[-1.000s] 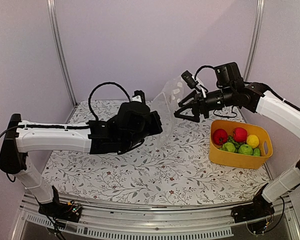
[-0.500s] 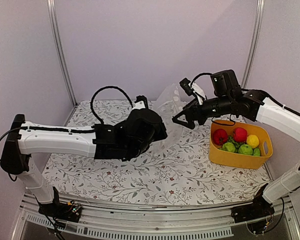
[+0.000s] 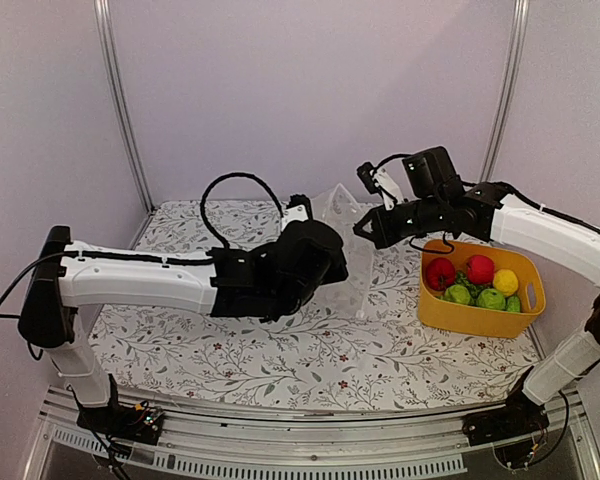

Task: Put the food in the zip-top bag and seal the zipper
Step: Adjust the zipper food storage bag.

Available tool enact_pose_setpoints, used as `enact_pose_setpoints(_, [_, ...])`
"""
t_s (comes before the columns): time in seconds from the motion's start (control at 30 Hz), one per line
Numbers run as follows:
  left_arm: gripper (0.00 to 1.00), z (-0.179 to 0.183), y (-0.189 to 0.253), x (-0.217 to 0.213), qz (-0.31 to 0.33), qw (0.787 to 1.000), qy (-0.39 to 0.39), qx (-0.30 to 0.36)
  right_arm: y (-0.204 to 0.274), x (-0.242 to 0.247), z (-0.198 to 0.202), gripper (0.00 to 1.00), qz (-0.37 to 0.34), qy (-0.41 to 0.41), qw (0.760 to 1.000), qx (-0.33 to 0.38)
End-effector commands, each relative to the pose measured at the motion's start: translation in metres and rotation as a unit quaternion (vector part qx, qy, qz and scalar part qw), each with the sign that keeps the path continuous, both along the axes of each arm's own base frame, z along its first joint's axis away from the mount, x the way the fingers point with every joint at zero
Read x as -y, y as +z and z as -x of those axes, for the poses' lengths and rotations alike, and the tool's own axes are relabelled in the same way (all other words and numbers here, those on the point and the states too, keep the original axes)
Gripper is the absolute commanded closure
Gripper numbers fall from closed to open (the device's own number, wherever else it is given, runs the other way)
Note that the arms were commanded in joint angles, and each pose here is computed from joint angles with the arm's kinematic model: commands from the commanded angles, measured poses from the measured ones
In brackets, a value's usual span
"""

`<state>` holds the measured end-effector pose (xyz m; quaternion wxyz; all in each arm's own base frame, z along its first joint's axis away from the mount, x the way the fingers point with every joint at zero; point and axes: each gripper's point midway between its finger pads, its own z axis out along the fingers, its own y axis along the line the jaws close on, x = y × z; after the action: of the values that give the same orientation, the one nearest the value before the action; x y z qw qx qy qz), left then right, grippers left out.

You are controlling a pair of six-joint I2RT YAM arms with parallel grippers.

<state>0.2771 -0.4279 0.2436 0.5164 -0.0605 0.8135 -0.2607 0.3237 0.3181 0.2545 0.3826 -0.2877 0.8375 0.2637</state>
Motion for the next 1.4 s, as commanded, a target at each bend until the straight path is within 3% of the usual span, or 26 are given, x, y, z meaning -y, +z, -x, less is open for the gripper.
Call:
enact_pose_setpoints(0.0, [0.64, -0.003, -0.019, -0.001, -0.025, 1.0, 0.01, -0.016, 0.005, -0.013, 0.006, 1.0, -0.045, 0.013, 0.998, -0.037])
enact_pose_setpoints(0.07, [0.57, -0.003, -0.026, 0.0, -0.028, 0.999, 0.01, -0.024, 0.008, -0.016, 0.006, 1.0, -0.059, 0.011, 0.997, -0.042])
enact_pose_setpoints(0.27, [0.57, -0.003, -0.036, 0.003, -0.038, 0.999, 0.01, -0.038, 0.012, -0.017, 0.005, 1.0, -0.069, 0.003, 0.997, -0.045])
enact_pose_setpoints(0.7, [0.99, 0.004, 0.003, -0.011, -0.045, 0.999, 0.03, -0.004, -0.002, 0.023, -0.031, 1.0, -0.027, -0.099, 0.994, -0.023])
enact_pose_setpoints(0.83, [1.0, 0.008, 0.01, -0.022, -0.048, 0.998, 0.037, 0.006, -0.005, 0.036, -0.042, 1.0, 0.007, -0.118, 0.993, -0.01])
enact_pose_setpoints(1.03, [1.0, 0.009, 0.012, -0.029, -0.048, 0.998, 0.035, 0.016, -0.014, 0.034, -0.035, 0.84, 0.023, -0.085, 0.996, -0.011])
enact_pose_setpoints(1.2, [1.0, 0.011, 0.019, -0.031, -0.063, 0.997, 0.01, 0.031, 0.022, 0.002, 0.028, 0.46, -0.027, 0.135, 0.99, 0.018])
enact_pose_setpoints(1.3, [1.0, 0.011, 0.017, -0.037, -0.083, 0.996, 0.001, 0.023, 0.04, 0.007, 0.059, 0.3, -0.028, 0.201, 0.978, 0.041])
enact_pose_setpoints(1.37, [1.0, 0.01, 0.012, -0.043, -0.096, 0.995, -0.005, 0.012, 0.038, 0.017, 0.069, 0.26, 0.001, 0.224, 0.973, 0.058])
